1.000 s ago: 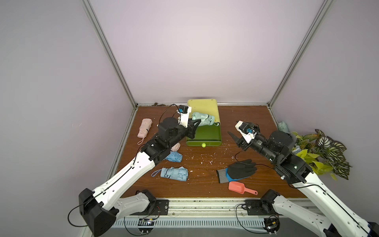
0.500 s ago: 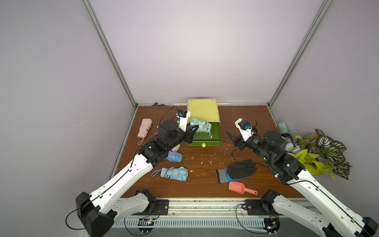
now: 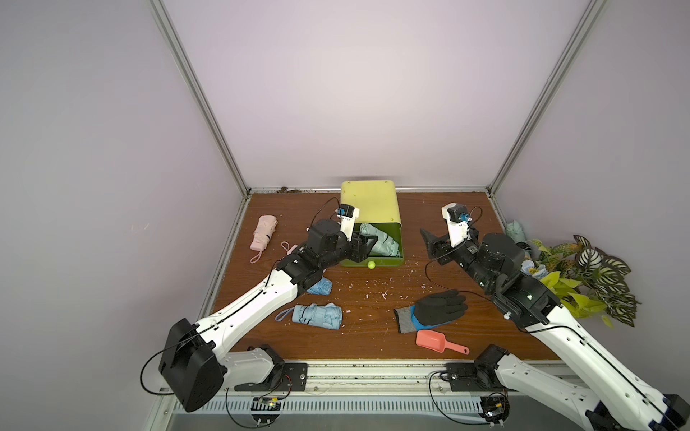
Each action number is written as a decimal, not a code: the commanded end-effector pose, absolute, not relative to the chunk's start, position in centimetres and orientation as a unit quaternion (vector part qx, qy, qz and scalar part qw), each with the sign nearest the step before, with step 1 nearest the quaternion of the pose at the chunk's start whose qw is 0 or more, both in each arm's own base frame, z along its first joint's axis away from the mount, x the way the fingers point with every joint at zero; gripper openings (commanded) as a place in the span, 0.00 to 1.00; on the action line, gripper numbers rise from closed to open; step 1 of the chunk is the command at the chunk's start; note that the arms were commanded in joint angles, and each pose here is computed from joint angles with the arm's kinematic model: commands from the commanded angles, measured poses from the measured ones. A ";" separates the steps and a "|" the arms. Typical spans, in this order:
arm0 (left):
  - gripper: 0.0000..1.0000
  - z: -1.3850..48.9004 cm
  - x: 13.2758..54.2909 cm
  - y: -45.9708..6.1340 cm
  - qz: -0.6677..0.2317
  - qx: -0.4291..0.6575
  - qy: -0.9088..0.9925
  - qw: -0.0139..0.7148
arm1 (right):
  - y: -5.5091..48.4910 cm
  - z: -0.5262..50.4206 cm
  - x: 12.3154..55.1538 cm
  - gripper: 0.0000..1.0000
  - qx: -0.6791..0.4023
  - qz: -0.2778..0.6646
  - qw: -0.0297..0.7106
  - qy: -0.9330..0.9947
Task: Place the umbrella in the drawer by color
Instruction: Place the umbrella in the drawer, then pick up the umbrella from the center of the board.
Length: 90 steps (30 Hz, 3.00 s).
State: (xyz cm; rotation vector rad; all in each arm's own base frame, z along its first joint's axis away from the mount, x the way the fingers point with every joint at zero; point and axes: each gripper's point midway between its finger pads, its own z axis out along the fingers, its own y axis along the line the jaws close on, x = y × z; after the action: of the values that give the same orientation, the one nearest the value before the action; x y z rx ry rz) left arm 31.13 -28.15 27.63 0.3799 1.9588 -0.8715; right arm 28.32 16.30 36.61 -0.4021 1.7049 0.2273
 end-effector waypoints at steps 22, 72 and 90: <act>1.00 34.3 30.5 -24.4 -0.321 0.117 0.760 0.553 | 7.8 33.4 37.1 0.91 -0.129 -0.176 0.542 0.812; 1.00 26.7 20.9 -14.8 -0.265 0.143 0.799 0.521 | -29.8 7.5 47.3 0.74 0.052 -0.402 0.010 0.914; 1.00 27.1 20.8 -14.2 -0.261 0.134 0.794 0.532 | -26.9 10.0 50.3 0.00 0.046 -0.299 0.105 0.948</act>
State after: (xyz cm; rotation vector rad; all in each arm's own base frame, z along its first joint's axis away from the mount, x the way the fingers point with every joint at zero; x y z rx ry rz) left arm 20.63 -14.70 26.95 0.3359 1.9105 -0.6403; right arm 49.48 -26.97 5.49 0.1017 2.8806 -0.9415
